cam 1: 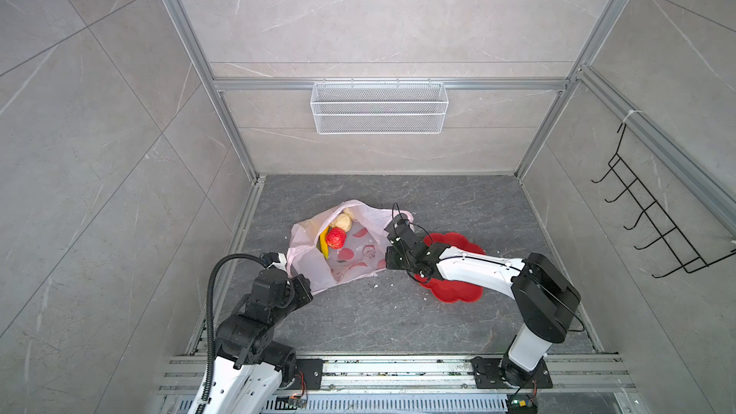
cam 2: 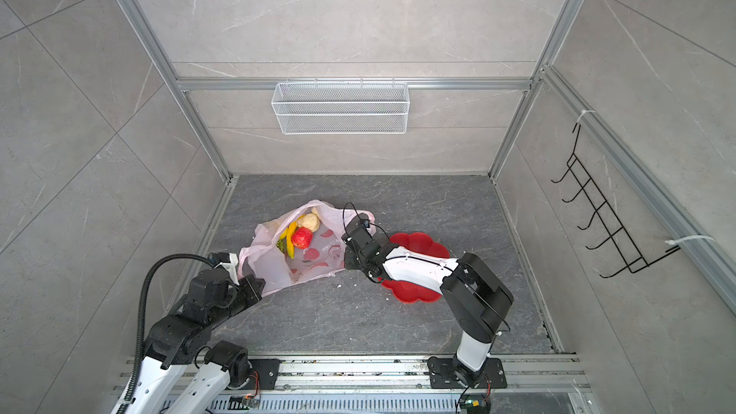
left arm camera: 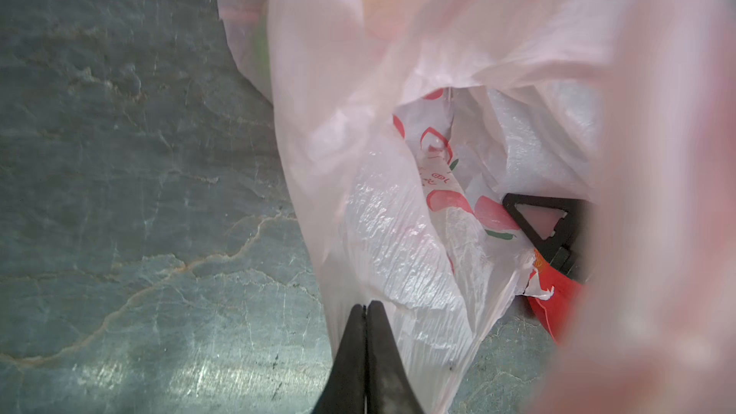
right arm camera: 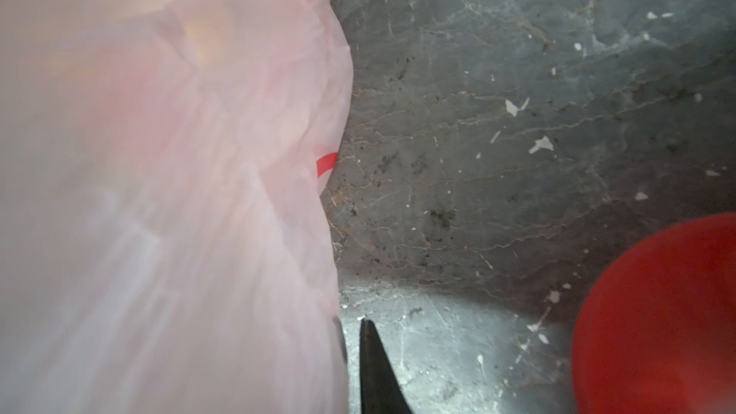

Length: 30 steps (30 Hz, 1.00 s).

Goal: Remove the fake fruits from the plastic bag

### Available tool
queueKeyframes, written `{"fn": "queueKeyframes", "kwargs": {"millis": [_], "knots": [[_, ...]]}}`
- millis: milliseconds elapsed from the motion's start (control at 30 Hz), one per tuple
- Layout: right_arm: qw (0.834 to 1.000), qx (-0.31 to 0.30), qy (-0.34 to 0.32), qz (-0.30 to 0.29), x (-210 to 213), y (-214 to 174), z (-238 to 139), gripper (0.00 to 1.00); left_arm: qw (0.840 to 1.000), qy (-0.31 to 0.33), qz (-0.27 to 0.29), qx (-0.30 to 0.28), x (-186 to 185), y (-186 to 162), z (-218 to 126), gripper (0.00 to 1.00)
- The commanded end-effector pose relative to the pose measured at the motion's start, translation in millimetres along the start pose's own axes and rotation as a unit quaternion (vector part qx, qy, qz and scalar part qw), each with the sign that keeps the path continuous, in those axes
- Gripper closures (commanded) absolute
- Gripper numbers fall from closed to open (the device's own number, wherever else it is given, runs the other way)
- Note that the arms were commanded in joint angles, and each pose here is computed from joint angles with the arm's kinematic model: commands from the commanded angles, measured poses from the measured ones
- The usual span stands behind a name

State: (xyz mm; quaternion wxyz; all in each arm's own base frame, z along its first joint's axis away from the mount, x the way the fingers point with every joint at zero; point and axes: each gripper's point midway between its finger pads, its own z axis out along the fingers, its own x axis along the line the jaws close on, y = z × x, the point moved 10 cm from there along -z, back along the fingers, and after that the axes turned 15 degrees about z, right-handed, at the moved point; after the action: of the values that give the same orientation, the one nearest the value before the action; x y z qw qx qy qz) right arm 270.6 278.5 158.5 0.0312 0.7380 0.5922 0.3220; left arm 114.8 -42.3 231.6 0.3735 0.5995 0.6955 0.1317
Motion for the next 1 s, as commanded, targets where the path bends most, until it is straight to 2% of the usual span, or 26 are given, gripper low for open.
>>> {"fn": "queueKeyframes", "kwargs": {"millis": [0, 200, 400, 533, 767, 967], "knots": [[0.999, -0.002, -0.051, -0.009, -5, 0, 4, 0.85, 1.000, 0.005, -0.021, 0.022, 2, -8, 1, 0.95], [0.998, -0.009, -0.059, -0.013, -5, 4, -6, 0.77, 0.998, 0.038, -0.017, 0.038, 3, -8, 7, 0.97], [0.999, -0.005, -0.033, -0.029, 7, 13, -31, 0.62, 0.996, 0.076, 0.013, 0.035, -2, 4, 16, 0.98], [0.999, -0.002, -0.017, -0.040, 13, 15, -54, 0.55, 0.995, 0.092, 0.026, 0.025, -4, 9, 23, 0.98], [0.996, -0.012, -0.007, -0.085, 33, 8, -109, 0.52, 0.994, 0.104, 0.031, 0.004, -1, 10, 23, 0.98], [0.987, -0.020, 0.056, -0.146, 86, -1, -141, 0.52, 0.994, 0.106, 0.034, -0.002, 1, 8, 22, 0.99]]}}
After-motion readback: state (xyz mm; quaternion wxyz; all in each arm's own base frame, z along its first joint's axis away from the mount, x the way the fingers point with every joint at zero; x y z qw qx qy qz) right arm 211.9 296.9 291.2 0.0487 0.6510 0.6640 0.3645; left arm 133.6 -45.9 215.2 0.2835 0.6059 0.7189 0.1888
